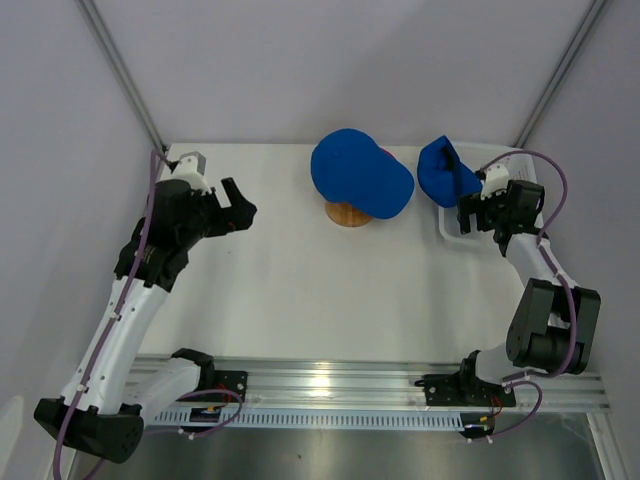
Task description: Stack the hats
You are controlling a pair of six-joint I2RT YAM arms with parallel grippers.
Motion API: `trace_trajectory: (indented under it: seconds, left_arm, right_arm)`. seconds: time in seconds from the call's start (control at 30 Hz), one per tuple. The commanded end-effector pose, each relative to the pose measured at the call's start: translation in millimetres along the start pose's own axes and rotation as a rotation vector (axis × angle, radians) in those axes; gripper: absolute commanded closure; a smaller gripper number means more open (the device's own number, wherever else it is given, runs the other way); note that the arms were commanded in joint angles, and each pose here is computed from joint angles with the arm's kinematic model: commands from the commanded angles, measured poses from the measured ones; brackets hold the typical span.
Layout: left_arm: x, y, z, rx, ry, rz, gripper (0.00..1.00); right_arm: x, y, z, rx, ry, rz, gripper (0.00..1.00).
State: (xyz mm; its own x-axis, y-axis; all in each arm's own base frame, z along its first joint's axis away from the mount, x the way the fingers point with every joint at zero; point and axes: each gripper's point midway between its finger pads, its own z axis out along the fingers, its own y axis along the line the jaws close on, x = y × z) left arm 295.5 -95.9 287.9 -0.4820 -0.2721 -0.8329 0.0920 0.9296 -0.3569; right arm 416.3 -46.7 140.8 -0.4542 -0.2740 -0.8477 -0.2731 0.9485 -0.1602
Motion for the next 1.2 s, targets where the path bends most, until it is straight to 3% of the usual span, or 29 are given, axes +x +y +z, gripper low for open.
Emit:
trace_trajectory:
  seconds: [0.0, 0.27, 0.47, 0.53, 0.57, 0.63, 0.67, 0.83, 1.0, 1.17]
  left_arm:
    - [-6.8, -3.6, 0.5, -0.001, -0.010, 0.003, 0.00]
    - [-5.4, -5.4, 13.8, -0.017, 0.030, -0.001, 0.00]
    - [-5.8, -4.2, 21.7, -0.057, 0.056, 0.002, 0.01]
    - [-6.0, -7.2, 24.6, -0.055, 0.063, 0.005, 0.01]
    - [-5.4, -8.3, 25.6, -0.054, 0.069, 0.008, 0.01]
    - [-5.7, -10.8, 28.1, -0.052, 0.069, 0.012, 0.00]
    - [-6.2, -12.2, 29.4, -0.050, 0.070, 0.012, 0.01]
    - [-5.5, -21.0, 35.2, -0.025, 0.086, 0.019, 0.01]
    - [-1.9, -27.7, 33.2, 0.002, 0.101, 0.039, 0.00]
    - [-5.5, -34.8, 23.3, 0.051, 0.069, 0.055, 0.00]
  right_arm:
    - [-6.7, -19.1, 10.8, 0.068, -0.043, -0.069, 0.00]
    - [26.6, -31.4, 44.6, 0.081, 0.080, -0.087, 0.01]
    - [33.0, -45.1, 57.6, 0.163, 0.100, -0.123, 0.24]
    - [15.8, -49.9, 52.9, 0.192, 0.032, -0.144, 0.50]
    - [9.0, -50.0, 51.0, 0.195, 0.005, -0.147, 0.68]
    - [-11.6, -45.3, 45.1, 0.166, -0.066, -0.147, 0.81]
    - [-18.2, -43.9, 42.6, 0.159, -0.086, -0.142, 1.00]
    - [-51.0, -22.1, 24.0, 0.005, -0.204, -0.068, 1.00]
    - [-98.2, -3.1, -8.6, -0.123, -0.279, 0.136, 1.00]
    - [-159.9, 45.6, -59.5, -0.421, -0.385, 0.322, 1.00]
